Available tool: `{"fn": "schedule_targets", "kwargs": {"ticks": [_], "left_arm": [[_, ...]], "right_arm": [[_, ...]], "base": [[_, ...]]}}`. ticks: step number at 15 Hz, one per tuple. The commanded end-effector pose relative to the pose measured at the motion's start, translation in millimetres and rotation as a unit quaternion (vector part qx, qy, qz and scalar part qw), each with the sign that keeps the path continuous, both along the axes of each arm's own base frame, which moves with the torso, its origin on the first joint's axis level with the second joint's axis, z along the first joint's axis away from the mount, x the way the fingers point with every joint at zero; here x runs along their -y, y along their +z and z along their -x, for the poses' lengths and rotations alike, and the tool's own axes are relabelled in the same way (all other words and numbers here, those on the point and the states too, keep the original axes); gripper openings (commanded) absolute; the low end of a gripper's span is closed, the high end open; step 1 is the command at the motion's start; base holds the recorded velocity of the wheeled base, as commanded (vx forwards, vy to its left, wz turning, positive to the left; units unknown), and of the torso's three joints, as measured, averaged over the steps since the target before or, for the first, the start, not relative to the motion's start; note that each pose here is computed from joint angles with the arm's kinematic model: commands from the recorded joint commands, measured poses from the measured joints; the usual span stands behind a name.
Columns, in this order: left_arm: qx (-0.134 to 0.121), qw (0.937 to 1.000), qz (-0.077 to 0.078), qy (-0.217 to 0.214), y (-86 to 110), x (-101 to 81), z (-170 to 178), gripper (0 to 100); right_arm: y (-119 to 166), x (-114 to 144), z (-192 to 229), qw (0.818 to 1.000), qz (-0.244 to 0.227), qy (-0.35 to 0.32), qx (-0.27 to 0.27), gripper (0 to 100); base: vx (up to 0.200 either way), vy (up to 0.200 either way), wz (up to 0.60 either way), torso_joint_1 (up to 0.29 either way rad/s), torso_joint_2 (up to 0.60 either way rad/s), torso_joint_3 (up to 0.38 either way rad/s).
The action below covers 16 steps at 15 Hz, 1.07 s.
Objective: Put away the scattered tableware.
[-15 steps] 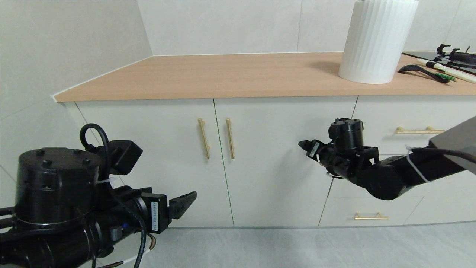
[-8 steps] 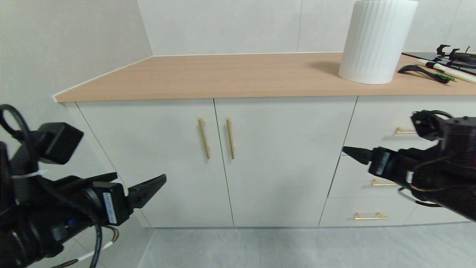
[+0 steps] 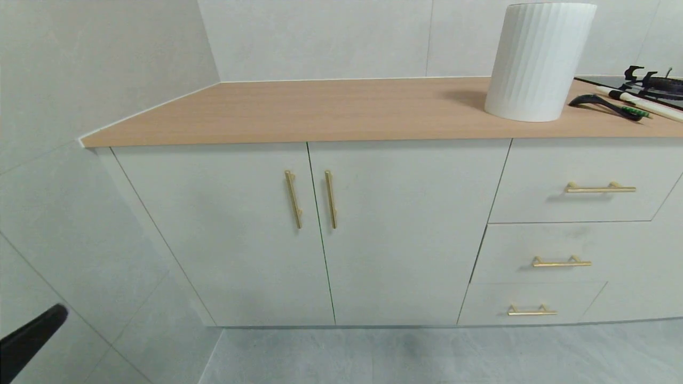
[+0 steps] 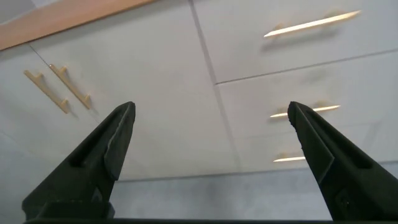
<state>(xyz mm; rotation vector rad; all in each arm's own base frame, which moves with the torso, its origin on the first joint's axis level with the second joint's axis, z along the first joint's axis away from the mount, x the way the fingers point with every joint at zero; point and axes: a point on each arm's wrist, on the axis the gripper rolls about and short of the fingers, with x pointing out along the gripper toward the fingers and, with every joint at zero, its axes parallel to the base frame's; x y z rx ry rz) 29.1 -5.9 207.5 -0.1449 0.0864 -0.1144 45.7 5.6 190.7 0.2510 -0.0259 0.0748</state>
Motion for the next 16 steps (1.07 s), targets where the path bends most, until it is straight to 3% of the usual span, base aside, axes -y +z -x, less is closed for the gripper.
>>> {"fn": "schedule_targets", "kwargs": {"ticks": [1,3,4,5,7,8,9,10,11,12,13,14,15,16], "left_arm": [[0.042,0.9982,0.012,0.041,-29.6,-23.1,57.7,100],[0.059,0.997,0.017,0.046,-41.9,-24.1,68.9,100],[0.07,0.9954,0.019,0.063,-52.9,-22.7,74.4,100],[0.057,0.9948,0.018,0.083,-61.5,-20.9,71.1,100],[0.045,0.9898,0.049,0.126,-74.2,-18.3,64.9,100],[0.045,0.9898,0.049,0.126,-74.2,-18.3,64.9,100],[0.041,0.9814,0.054,0.179,-88.2,-16.8,58.4,100],[0.042,0.975,0.048,0.213,-95.8,-15.9,56.2,100],[0.058,0.9705,0.031,0.232,-104.3,-14.1,59.7,100],[0.052,0.9718,-0.011,0.23,-117.0,-13.2,58.9,100],[0.041,0.9712,-0.032,0.233,-127.5,-13.4,54.7,100],[0.056,0.9733,-0.039,0.219,-127.5,-12.8,53.2,100],[0.056,0.9787,-0.043,0.193,-127.8,-11.7,52.8,100],[0.057,0.9891,-0.054,0.125,-128.2,-8.7,52.2,100]], "right_arm": [[-30.1,10.8,73.6,0.995,0.044,-0.023,0.083,100],[-41.8,12.0,82.1,0.995,0.045,-0.032,0.078,100],[-42.5,13.8,81.2,0.994,0.036,-0.078,0.07,100],[-42.6,13.5,82.6,0.989,0.026,-0.123,0.072,100],[-60.3,8.4,83.3,0.988,0.032,-0.131,0.071,100],[-60.3,8.4,83.3,0.988,0.032,-0.131,0.071,100],[-77.5,10.2,75.8,0.985,0.032,-0.164,0.049,100],[-87.8,10.2,74.6,0.986,0.045,-0.156,0.046,100],[-98.7,9.8,71.9,0.988,0.062,-0.139,0.033,100],[-106.9,9.6,69.2,0.989,0.069,-0.132,0.018,100],[-108.9,9.5,69.1,0.989,0.072,-0.13,0.009,100],[-110.3,9.2,69.0,0.989,0.08,-0.123,0.002,100],[-110.3,8.6,68.9,0.99,0.086,-0.11,0.003,100],[-110.9,7.3,68.7,0.992,0.095,-0.082,0.002,100]], "base": [[0.0,0.0,0.0,0.0,0.0,0.0],[0.0,0.0,0.0,0.0,0.0,0.0],[0.0,0.0,0.0,0.0,0.0,0.0],[0.0,0.0,0.0,0.0,0.0,0.0],[0.0,0.0,0.0,0.0,0.0,0.0],[0.0,0.0,0.0,0.0,0.0,0.0],[0.0,0.0,0.0,0.0,0.0,0.0],[0.0,0.0,0.0,0.0,0.0,0.0],[0.0,0.0,0.0,0.0,0.0,0.0],[0.0,0.0,0.0,0.0,0.0,0.0],[0.0,0.0,0.0,0.0,0.0,0.0],[0.0,0.0,0.0,0.0,0.0,0.0],[0.0,0.0,0.0,0.0,0.0,0.0],[0.0,0.0,0.0,0.0,0.0,0.0]]}}
